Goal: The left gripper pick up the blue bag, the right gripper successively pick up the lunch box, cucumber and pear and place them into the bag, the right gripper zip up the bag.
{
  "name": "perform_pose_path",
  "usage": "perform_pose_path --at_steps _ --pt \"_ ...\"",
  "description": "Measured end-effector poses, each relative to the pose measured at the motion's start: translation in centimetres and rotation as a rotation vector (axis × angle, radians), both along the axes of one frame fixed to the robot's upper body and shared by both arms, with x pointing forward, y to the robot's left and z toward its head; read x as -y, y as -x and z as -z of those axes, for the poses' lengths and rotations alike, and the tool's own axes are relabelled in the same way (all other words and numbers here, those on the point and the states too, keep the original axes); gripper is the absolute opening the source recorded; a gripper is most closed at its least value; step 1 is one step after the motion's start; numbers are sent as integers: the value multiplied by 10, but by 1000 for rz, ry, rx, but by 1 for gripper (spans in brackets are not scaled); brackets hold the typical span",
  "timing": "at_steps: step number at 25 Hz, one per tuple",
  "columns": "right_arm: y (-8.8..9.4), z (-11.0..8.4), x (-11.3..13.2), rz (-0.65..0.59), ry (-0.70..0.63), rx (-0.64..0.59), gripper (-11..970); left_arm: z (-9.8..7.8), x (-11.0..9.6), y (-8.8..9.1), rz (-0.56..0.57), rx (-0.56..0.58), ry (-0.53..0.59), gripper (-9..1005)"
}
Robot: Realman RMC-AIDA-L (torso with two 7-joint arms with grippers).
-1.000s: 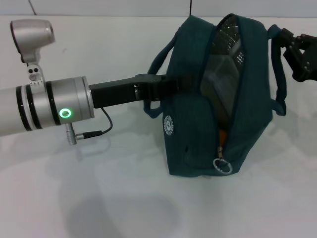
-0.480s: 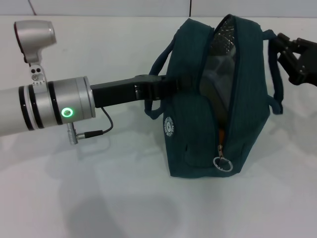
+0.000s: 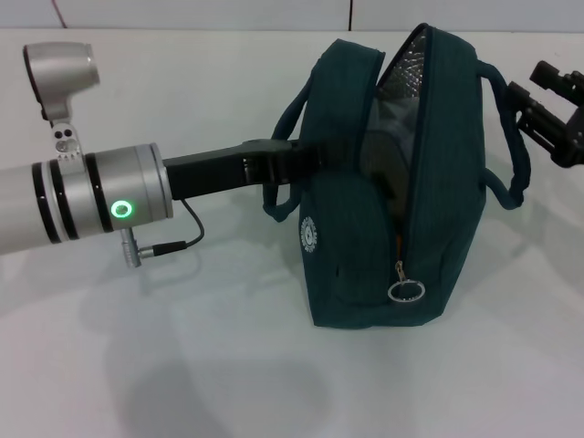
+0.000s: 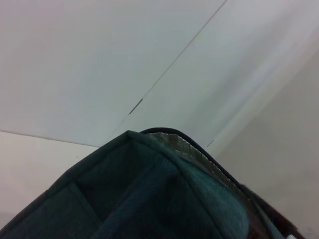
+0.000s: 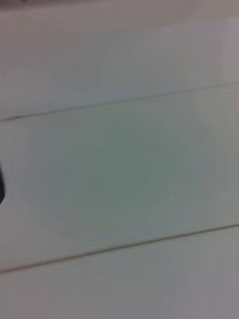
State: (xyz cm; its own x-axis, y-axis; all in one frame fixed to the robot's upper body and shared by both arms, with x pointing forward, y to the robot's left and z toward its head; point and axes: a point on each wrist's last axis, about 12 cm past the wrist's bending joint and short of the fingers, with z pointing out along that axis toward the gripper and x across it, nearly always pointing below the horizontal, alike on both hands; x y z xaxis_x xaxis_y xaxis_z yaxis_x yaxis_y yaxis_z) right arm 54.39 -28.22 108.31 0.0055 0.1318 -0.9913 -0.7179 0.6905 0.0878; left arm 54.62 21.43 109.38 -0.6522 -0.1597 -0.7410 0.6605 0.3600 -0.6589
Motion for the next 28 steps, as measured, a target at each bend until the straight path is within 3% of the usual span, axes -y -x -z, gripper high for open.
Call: perform_pose_path --at_steps 7,9,17,22,28 --pt "27 -5 -7 -221 17 97 526 2 0 0 -5 -9 1 85" --pt "38 -2 -12 -334 52 101 597 2 0 0 -6 -9 1 86" --pt "68 7 -16 -583 132 95 801 3 -1 -1 -18 -11 -4 86" --pt "81 16 -13 -585 167 122 801 3 -2 0 -20 -12 -5 87" --pt "79 11 5 -390 117 178 801 4 -3 0 -21 -13 -6 87"
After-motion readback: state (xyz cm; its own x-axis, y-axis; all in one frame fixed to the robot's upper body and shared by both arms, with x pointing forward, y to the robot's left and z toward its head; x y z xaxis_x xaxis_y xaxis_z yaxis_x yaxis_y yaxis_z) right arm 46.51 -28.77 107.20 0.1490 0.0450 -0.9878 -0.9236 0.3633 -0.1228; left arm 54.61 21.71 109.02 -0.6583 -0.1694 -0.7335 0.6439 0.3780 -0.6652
